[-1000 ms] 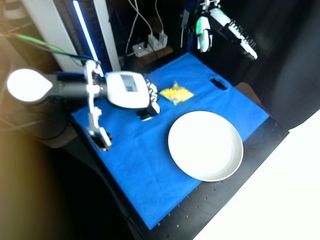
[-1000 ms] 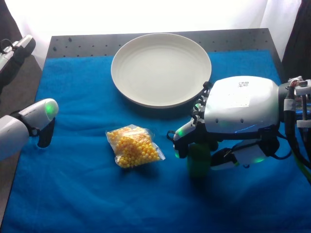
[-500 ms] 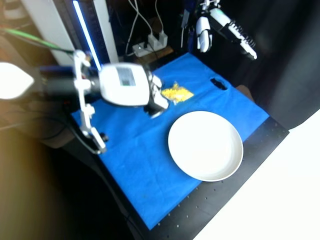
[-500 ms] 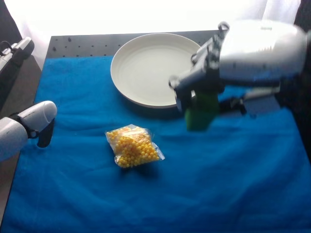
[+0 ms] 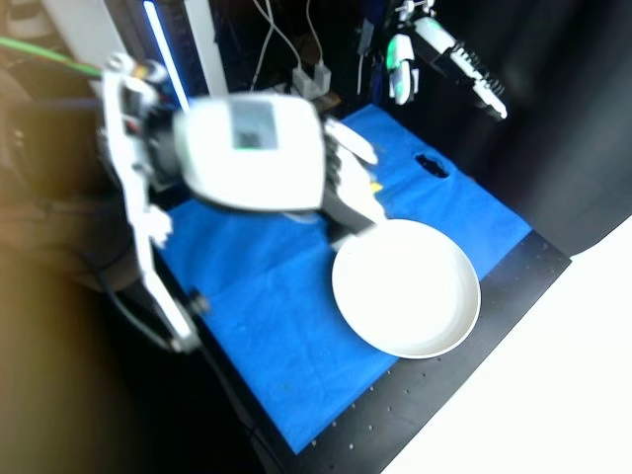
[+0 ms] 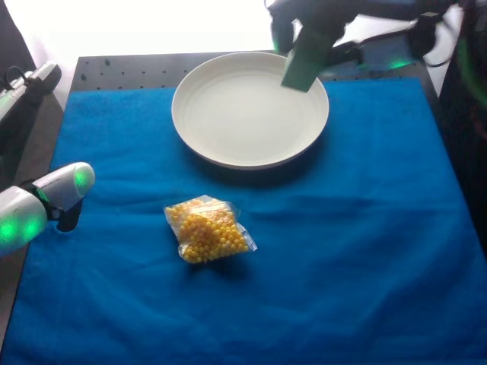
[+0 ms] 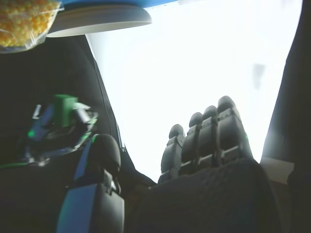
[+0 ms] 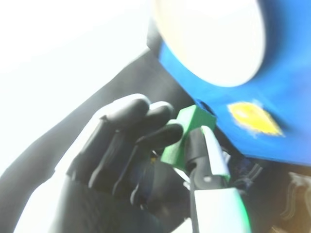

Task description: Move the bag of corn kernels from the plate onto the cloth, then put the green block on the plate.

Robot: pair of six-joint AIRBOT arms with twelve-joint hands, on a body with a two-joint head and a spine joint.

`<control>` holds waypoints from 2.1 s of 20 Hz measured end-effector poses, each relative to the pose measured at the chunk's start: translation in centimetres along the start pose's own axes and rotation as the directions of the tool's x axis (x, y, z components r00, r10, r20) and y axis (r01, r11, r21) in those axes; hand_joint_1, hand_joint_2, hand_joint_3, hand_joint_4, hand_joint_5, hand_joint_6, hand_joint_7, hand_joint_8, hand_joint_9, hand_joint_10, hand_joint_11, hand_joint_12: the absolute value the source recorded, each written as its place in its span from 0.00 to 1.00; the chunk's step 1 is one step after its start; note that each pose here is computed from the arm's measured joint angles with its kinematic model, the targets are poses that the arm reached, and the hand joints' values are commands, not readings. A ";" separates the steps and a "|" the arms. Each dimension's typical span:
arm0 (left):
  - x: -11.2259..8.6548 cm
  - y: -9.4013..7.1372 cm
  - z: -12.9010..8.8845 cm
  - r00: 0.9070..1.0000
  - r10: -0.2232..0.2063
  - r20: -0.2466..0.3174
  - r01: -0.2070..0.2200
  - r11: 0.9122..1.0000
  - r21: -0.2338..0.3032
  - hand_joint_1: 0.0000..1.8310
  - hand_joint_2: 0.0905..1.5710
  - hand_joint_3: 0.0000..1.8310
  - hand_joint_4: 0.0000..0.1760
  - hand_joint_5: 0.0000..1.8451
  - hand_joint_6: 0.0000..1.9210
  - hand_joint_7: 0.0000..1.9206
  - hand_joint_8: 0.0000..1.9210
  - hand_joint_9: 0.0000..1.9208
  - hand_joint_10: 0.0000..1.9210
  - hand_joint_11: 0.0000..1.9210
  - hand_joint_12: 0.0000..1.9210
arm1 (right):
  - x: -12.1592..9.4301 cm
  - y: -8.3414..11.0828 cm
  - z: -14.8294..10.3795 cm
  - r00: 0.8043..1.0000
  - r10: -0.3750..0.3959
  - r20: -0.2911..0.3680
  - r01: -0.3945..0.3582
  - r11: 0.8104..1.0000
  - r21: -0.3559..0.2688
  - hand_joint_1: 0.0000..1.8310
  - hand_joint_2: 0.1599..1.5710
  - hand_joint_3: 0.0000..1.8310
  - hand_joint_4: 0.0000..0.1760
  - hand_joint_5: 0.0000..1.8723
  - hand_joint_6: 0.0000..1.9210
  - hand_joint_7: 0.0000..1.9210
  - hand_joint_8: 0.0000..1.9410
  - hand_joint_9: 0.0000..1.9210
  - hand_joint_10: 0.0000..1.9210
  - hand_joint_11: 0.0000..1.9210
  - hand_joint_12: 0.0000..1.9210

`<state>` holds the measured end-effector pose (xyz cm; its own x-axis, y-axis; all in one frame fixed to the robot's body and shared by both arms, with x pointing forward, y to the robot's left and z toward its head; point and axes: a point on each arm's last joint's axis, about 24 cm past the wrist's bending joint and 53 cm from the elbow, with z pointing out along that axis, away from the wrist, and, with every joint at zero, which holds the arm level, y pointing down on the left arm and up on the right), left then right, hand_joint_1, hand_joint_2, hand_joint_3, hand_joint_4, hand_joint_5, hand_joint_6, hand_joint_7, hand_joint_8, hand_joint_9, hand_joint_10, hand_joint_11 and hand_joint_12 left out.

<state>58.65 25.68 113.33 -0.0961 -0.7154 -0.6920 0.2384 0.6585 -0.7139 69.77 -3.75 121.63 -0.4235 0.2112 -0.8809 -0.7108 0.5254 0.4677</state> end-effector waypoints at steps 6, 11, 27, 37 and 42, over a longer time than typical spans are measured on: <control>0.7 0.2 0.1 1.000 -0.001 -0.026 0.001 1.000 -0.007 0.23 0.78 0.00 0.46 0.02 0.00 0.00 0.00 0.00 0.00 0.01 0.00 | 1.8 -3.0 5.1 0.999 -0.017 -0.027 0.020 0.992 0.122 0.67 0.75 0.00 0.00 0.39 0.59 0.47 0.71 0.50 0.68 0.45 0.86; 0.6 -0.5 0.7 1.000 -0.006 -0.023 0.006 1.000 0.020 0.23 0.78 0.00 0.61 0.01 0.00 0.00 0.00 0.00 0.00 0.01 0.01 | 3.3 -4.8 7.0 0.997 -0.055 -0.062 0.068 0.972 0.227 0.73 0.75 0.00 0.00 0.34 0.63 0.41 0.69 0.43 0.79 0.34 0.84; 1.4 -0.5 0.6 0.999 -0.013 -0.043 0.014 1.000 0.020 0.23 0.78 0.00 0.84 0.02 0.00 0.00 0.00 0.00 0.00 0.01 0.00 | 9.5 -6.6 6.4 0.987 -0.015 -0.161 0.058 0.963 0.264 0.29 0.71 0.00 0.56 0.00 0.00 0.00 0.00 0.00 0.00 0.00 0.02; 1.2 -0.4 0.6 0.999 -0.016 -0.039 0.017 1.000 0.012 0.24 0.78 0.00 0.88 0.02 0.00 0.00 0.00 0.00 0.00 0.01 0.01 | 0.4 -1.7 -0.5 1.000 0.002 -0.010 -0.001 0.994 0.110 0.37 0.67 0.01 0.54 0.00 0.00 0.00 0.00 0.00 0.00 0.00 0.00; -0.3 -1.1 0.6 1.000 -0.003 -0.006 0.003 0.999 0.032 0.23 0.77 0.00 0.88 0.03 0.00 0.00 0.00 0.00 0.00 0.00 0.00 | -3.3 1.0 -7.3 0.994 -0.038 0.102 0.032 0.998 0.055 0.18 0.65 0.00 0.93 0.00 0.00 0.00 0.00 0.00 0.00 0.00 0.00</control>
<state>59.03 25.02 114.34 -0.1030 -0.7159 -0.6906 0.2688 0.6484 -0.7122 66.41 -9.92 125.52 -0.3366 0.2742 -0.9008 -0.6920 0.5768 0.4341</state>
